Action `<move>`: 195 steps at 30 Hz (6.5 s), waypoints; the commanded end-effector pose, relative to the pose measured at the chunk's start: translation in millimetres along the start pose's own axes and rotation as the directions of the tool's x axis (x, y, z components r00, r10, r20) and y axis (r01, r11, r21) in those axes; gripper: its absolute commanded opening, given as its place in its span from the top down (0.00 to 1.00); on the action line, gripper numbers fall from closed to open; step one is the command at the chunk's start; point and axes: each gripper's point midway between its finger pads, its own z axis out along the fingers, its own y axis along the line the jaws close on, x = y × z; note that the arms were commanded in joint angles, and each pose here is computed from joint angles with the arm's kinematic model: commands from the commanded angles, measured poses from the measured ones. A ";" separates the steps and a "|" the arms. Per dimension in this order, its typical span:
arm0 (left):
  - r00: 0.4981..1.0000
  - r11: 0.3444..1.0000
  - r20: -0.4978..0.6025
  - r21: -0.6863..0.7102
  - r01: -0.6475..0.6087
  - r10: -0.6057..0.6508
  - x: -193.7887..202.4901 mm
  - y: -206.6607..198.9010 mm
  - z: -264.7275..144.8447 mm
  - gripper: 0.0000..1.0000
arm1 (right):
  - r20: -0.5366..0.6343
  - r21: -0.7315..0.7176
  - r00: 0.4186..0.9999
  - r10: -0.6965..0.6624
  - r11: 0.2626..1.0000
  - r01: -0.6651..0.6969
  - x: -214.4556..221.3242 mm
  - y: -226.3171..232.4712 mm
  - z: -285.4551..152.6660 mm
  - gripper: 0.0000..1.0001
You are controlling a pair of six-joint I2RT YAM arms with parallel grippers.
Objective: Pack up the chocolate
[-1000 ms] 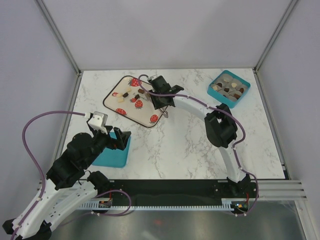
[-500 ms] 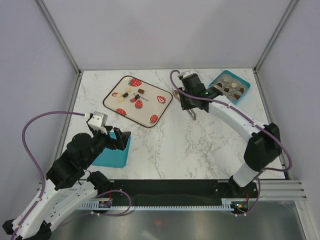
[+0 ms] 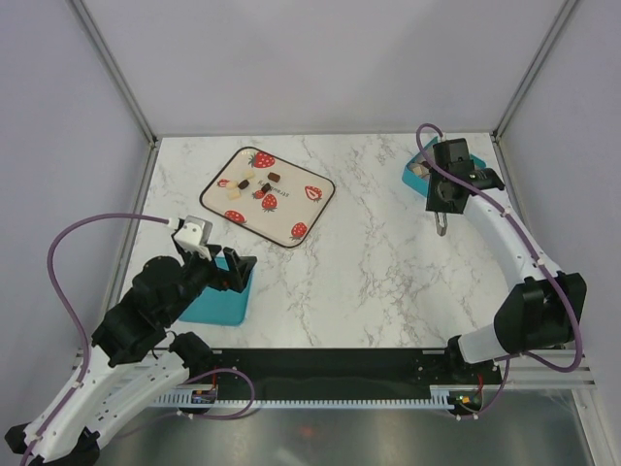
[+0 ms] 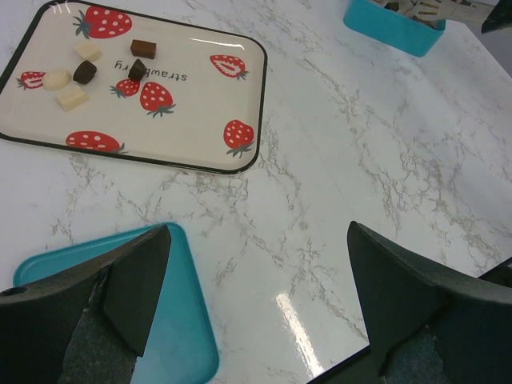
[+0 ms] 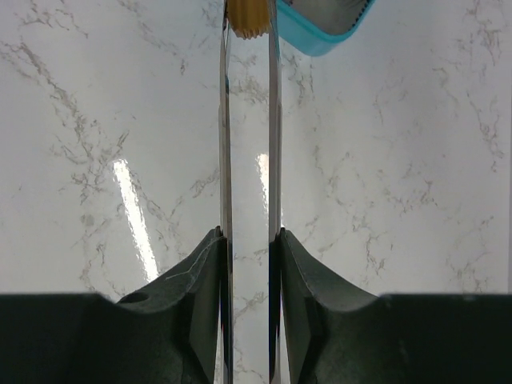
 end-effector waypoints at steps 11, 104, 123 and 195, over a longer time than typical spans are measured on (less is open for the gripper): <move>0.978 0.978 -0.031 -0.054 0.202 -0.204 -7.0 -7.4 12.4 0.02 | 0.099 0.030 0.980 0.173 0.984 -0.176 -60.5 -8.5 -16.0 0.63; 0.965 0.964 -0.089 -0.127 0.233 -0.245 28.2 5.1 14.2 0.01 | 0.023 -0.214 0.994 0.110 0.971 -0.102 42.4 77.4 -18.7 0.51; 0.968 0.967 -0.064 -0.086 0.238 -0.244 30.2 4.5 2.3 0.01 | -0.012 -0.231 1.000 -0.015 0.973 0.012 141.3 90.4 -4.7 0.48; 0.623 0.793 -0.600 -0.606 0.056 -0.503 247.5 34.1 52.6 0.40 | 0.225 -0.434 0.974 0.036 0.899 0.067 94.6 78.6 -101.6 0.04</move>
